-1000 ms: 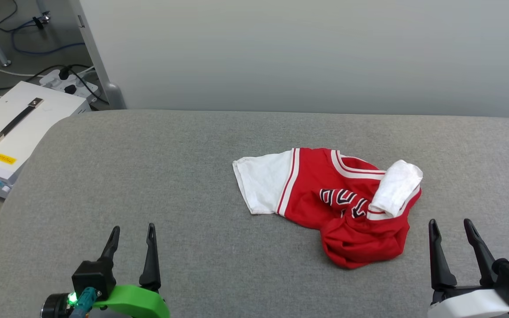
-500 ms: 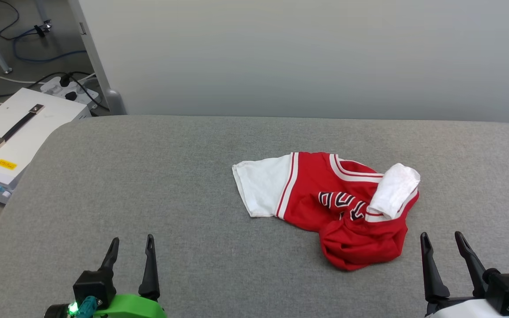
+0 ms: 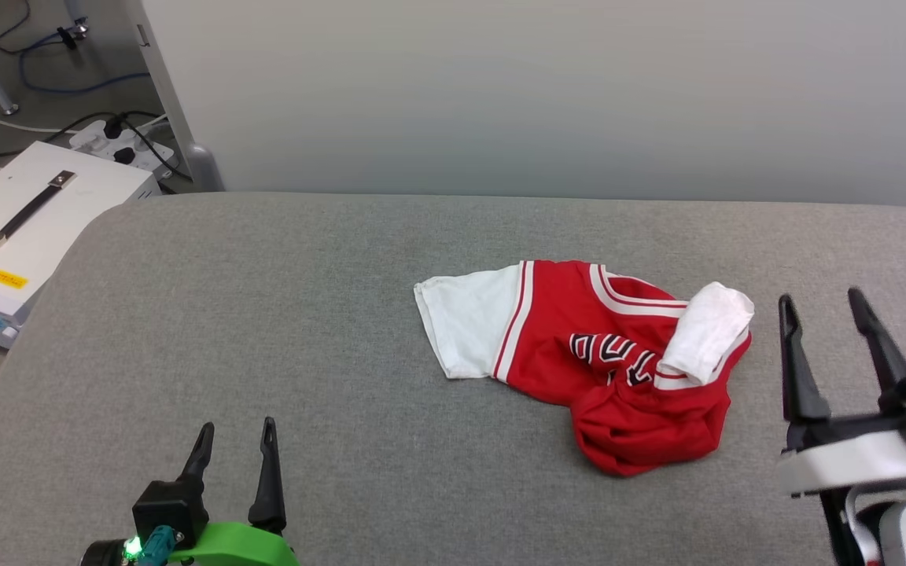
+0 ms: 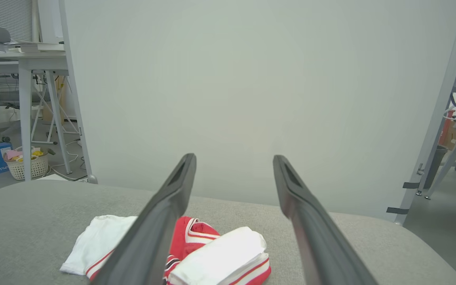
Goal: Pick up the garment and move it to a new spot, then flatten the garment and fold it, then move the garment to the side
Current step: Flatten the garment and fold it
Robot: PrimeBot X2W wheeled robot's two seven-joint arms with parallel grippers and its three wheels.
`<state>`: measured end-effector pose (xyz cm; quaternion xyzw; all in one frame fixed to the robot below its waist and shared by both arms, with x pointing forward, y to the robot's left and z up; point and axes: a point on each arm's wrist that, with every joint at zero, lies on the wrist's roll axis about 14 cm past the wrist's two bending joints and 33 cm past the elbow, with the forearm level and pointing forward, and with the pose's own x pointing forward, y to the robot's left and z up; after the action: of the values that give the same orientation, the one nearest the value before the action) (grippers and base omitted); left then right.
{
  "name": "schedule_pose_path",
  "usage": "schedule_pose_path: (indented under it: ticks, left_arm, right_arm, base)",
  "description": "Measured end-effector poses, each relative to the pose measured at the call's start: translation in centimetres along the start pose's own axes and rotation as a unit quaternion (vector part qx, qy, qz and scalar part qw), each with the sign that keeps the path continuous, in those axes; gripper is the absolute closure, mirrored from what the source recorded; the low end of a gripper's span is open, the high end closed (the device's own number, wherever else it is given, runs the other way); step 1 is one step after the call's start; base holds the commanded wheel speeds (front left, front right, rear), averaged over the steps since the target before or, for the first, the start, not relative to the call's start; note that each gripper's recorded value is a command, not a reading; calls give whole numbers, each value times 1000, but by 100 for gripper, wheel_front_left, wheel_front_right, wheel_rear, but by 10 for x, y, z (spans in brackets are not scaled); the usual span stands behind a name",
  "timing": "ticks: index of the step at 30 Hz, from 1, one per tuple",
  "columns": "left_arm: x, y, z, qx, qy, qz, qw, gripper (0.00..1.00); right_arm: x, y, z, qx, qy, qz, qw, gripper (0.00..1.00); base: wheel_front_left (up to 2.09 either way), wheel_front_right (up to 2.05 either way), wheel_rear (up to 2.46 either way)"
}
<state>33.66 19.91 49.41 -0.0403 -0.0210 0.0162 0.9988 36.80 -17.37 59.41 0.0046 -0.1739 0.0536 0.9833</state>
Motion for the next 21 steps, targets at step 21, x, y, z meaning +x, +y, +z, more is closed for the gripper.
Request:
schedule_pose_path:
  ticks: [21]
  left_arm:
    - [37,-1,-16,-7,21,4,1000,0]
  right_arm:
    - [101,-9,-91,-117,317,160,927,0]
  base:
    - [0,0,0]
